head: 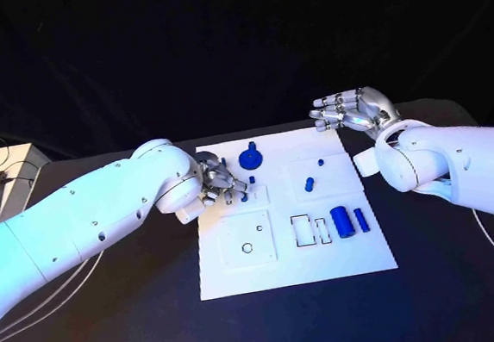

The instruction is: Assemble the parts on the task board

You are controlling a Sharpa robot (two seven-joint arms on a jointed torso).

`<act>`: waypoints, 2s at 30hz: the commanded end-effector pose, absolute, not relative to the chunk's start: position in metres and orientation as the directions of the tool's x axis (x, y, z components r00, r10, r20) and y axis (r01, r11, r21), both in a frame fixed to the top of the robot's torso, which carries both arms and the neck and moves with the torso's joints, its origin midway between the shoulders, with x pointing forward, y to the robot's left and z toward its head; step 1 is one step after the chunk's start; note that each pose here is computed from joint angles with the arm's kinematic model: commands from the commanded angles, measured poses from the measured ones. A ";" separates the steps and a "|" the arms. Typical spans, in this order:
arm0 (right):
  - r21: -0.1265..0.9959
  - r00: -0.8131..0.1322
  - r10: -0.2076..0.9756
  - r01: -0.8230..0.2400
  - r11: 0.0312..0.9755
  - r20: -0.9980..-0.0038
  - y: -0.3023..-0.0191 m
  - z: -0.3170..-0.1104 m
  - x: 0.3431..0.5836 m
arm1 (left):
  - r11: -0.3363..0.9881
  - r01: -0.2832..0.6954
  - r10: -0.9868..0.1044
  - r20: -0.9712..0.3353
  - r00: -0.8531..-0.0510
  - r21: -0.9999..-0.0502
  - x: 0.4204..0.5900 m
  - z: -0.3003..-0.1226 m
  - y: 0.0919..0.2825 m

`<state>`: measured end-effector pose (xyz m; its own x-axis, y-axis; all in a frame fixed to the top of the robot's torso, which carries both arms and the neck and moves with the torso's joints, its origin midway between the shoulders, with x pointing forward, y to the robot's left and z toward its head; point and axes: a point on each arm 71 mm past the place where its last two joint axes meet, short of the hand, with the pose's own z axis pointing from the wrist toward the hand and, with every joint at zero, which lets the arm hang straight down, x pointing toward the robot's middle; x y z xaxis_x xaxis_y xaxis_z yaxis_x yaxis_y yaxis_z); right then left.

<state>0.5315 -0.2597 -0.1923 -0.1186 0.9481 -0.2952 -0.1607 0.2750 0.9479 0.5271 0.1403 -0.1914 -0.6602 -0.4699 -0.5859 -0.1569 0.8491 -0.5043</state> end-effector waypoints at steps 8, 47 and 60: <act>0.948 -0.128 0.948 -0.171 0.269 -0.292 -0.260 -0.192 0.531 | 0.820 -0.156 -0.508 -0.576 -0.641 -0.550 0.531 -0.175 0.148; 0.945 -0.113 0.949 -0.185 0.270 -0.293 -0.263 -0.186 0.529 | 0.789 -0.310 -0.609 -0.606 -0.511 -0.531 0.599 -0.171 0.191; 0.944 -0.112 0.949 -0.189 0.269 -0.293 -0.263 -0.184 0.530 | 0.803 -0.319 -0.592 -0.603 -0.535 -0.504 0.600 -0.172 0.188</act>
